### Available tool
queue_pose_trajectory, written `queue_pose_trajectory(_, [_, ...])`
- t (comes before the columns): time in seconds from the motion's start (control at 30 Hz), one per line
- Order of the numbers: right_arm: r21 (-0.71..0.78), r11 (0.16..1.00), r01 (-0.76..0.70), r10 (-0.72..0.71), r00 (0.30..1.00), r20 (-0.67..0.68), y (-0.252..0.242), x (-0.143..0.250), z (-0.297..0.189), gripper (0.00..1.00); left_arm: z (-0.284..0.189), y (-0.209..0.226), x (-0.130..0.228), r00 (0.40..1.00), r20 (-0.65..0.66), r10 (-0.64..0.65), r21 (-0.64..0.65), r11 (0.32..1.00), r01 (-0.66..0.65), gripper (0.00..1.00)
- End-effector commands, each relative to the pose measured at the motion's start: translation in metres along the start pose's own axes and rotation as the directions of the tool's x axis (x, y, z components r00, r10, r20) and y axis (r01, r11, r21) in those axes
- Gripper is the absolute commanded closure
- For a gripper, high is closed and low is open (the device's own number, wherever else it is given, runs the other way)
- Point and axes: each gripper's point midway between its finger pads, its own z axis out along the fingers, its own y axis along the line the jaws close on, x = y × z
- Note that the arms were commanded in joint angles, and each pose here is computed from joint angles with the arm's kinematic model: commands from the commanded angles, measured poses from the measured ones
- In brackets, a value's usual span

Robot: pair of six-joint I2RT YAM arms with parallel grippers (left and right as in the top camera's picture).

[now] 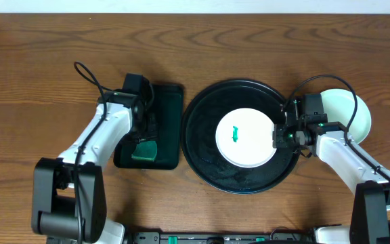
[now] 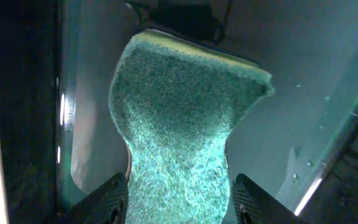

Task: Clean dirty plates on tray and stack at the side
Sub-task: 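Lower the left gripper into the basin and grasp the green sponge, then lift the sponge above the basin with the left gripper to drip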

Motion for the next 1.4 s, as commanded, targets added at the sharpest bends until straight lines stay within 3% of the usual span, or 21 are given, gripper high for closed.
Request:
queue_pose_trajectory(0.0, [0.012, 1.0, 0.009, -0.009, 1.0, 0.015, 0.0, -0.001, -0.003, 0.98, 0.011, 0.005, 0.004, 0.999, -0.026, 0.02, -0.026, 0.999, -0.02, 0.45])
queue_pose_trajectory(1.37, [0.012, 1.0, 0.008, -0.008, 1.0, 0.014, 0.0, -0.001, -0.003, 0.98, 0.037, 0.014, 0.01, 1.0, -0.012, 0.012, -0.034, 0.999, -0.012, 0.45])
